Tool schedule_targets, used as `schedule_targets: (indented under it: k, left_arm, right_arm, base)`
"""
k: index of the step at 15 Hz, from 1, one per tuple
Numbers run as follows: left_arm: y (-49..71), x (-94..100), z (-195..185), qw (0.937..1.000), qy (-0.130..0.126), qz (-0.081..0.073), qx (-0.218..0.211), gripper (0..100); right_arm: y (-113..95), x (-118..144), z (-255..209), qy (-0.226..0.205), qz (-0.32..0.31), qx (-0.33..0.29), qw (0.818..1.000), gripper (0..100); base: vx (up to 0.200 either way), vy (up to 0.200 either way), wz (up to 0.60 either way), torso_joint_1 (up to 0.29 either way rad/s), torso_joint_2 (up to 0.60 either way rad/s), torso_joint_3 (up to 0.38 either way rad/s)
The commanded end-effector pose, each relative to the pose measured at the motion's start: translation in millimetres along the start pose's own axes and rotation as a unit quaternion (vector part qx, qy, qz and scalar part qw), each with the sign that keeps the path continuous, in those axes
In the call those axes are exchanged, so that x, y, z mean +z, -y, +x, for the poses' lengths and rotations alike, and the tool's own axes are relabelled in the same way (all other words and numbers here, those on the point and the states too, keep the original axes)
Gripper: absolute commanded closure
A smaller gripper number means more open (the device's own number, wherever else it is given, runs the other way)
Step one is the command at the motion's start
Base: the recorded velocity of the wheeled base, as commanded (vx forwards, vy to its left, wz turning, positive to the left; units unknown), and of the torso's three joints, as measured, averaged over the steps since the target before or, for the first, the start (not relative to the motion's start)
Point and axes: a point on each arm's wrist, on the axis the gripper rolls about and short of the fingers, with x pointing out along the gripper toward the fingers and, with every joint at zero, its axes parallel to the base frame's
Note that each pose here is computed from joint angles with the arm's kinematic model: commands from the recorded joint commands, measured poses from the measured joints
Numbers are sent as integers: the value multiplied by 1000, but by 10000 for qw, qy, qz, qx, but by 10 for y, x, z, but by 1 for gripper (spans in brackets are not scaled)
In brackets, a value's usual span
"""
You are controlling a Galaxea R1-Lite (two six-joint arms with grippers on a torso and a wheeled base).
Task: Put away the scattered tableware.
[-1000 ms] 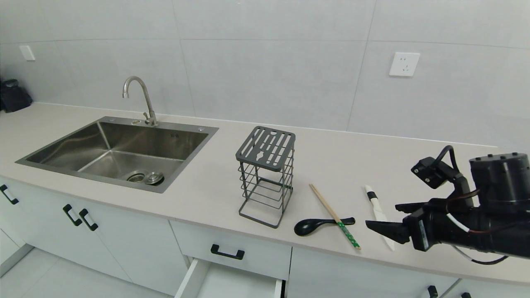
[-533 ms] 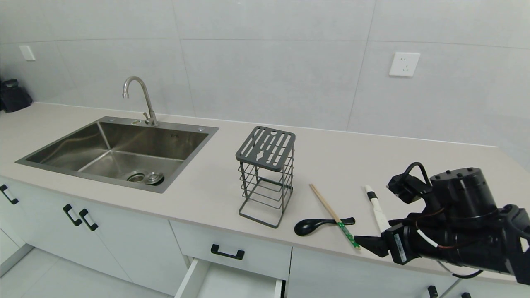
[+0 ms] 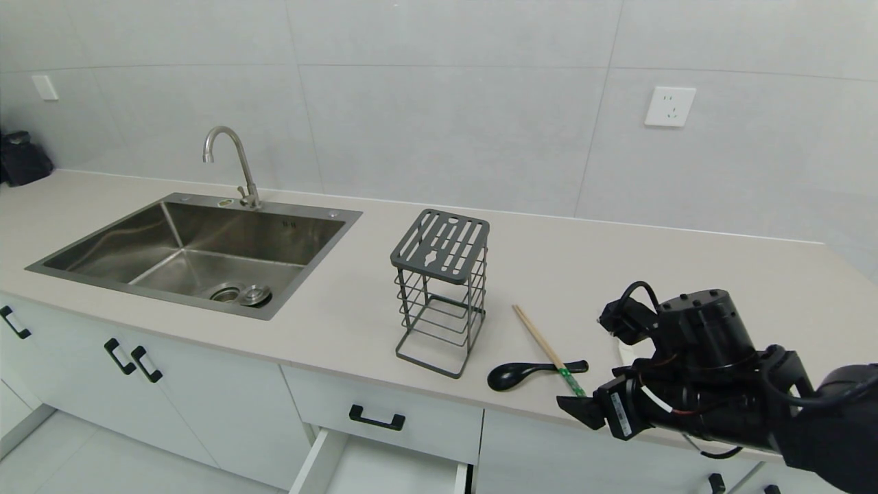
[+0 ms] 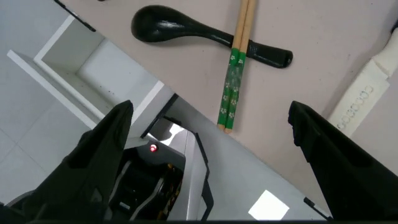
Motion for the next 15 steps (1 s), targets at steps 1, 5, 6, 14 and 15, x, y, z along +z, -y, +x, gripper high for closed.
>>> schedule_targets:
  k: [1,5,6,14,15]
  left_arm:
    - [0,1,1,10000,-5,5,-1,0]
    - [0,1,1,10000,-5,-3,-1,0]
    - [0,1,1,10000,-5,-3,-1,0]
    - [0,1,1,10000,-5,-3,-1,0]
    - [0,1,1,10000,-5,-3,-1,0]
  right_arm:
    - [2,-79,166,-301,-5,-136,9995,0]
    - [-23,-67,319,-364,-5,-182,9992,0]
    - [-33,-103,402,-463,66,-379,9982,0]
    - [-65,-76,560,-484,196,-399,9978,0]
    - [-66,-65,578,-474,195,-420,9978,0]
  base:
    - [0,0,0,0,0,0]
    - [0,0,0,0,0,0]
    - [0,0,0,0,0,0]
    - [0,0,0,0,0,0]
    - [0,0,0,0,0,0]
